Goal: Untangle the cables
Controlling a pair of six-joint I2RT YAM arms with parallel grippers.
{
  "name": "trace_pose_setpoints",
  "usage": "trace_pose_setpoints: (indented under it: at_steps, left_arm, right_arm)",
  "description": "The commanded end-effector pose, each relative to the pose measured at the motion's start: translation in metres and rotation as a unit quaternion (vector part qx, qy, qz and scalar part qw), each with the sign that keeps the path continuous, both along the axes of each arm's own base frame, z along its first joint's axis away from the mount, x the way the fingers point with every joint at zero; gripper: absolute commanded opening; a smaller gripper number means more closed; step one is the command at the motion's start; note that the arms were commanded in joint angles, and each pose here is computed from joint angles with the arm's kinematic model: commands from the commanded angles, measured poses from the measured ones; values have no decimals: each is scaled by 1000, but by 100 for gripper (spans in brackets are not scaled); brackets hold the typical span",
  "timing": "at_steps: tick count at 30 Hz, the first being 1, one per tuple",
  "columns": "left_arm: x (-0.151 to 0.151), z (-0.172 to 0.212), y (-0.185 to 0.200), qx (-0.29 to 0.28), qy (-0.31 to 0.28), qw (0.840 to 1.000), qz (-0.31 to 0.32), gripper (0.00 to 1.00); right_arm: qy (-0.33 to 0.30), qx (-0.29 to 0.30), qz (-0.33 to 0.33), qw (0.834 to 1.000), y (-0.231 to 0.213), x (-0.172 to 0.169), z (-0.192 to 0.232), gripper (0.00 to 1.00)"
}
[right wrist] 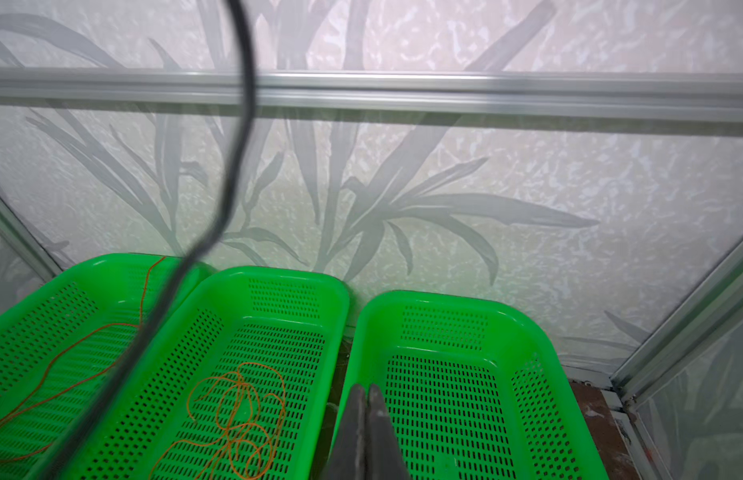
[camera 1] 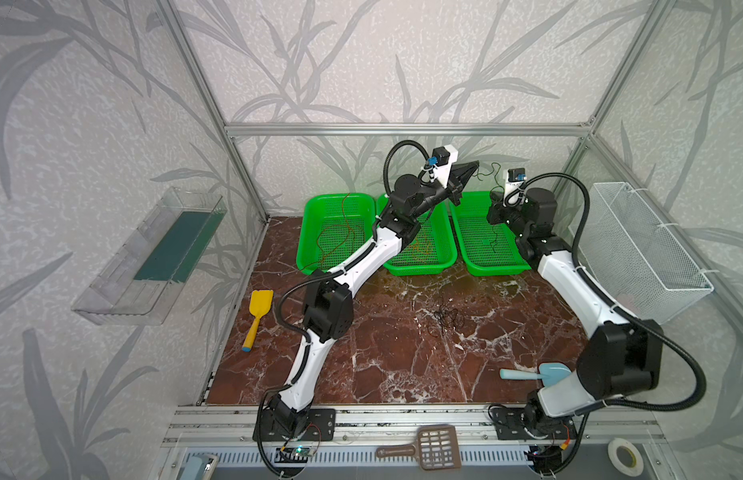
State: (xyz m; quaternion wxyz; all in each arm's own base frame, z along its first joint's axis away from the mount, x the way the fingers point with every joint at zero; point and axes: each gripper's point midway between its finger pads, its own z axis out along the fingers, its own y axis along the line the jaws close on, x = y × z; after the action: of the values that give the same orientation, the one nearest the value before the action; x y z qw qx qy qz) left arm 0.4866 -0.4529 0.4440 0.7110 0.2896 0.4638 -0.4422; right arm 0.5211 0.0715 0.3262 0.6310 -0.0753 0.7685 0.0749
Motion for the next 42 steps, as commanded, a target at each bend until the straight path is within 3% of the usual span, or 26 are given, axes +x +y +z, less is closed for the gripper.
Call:
trace_pose_setpoints:
  at_steps: [1, 5, 7, 10, 12, 14, 19, 25, 32, 37, 42]
  left_arm:
    - [21, -25, -13, -37, 45, 998, -6, 0]
    - [44, -98, -46, 1, 90, 996, 13, 0]
    - [48, -135, -60, 43, 129, 991, 16, 6]
    - [48, -171, -63, 73, 160, 984, 20, 48]
    - [48, -180, -57, 85, 161, 983, 39, 64]
    - [47, -180, -50, 97, 155, 982, 52, 69]
    - [39, -164, -38, 102, 142, 983, 56, 73]
    - [23, -139, -23, 116, 126, 984, 50, 73]
    - [-24, -121, 12, 172, 101, 979, 33, 71]
    - [-72, -169, 62, 256, 143, 955, 47, 64]
    - [-130, -239, 110, 341, 224, 912, 45, 54]
  right_arm:
    - [33, -10, -3, 999, -8, 18, -28, 0]
    - [97, 9, -61, 993, -36, 42, -91, 3]
    - [130, 39, -100, 986, -58, 46, -114, 6]
    - [210, 82, -131, 965, -84, 49, -146, 27]
    - [256, 80, -120, 956, -84, 48, -160, 41]
    - [289, 71, -112, 948, -82, 43, -169, 50]
    - [300, 68, -126, 943, -86, 30, -176, 63]
    - [344, 54, -123, 929, -83, 9, -177, 68]
    - [280, 42, -89, 955, -52, -26, -133, 69]
    - [261, 10, -56, 964, -17, -67, -105, 68]
    - [283, -5, -11, 959, 29, -121, -120, 67]
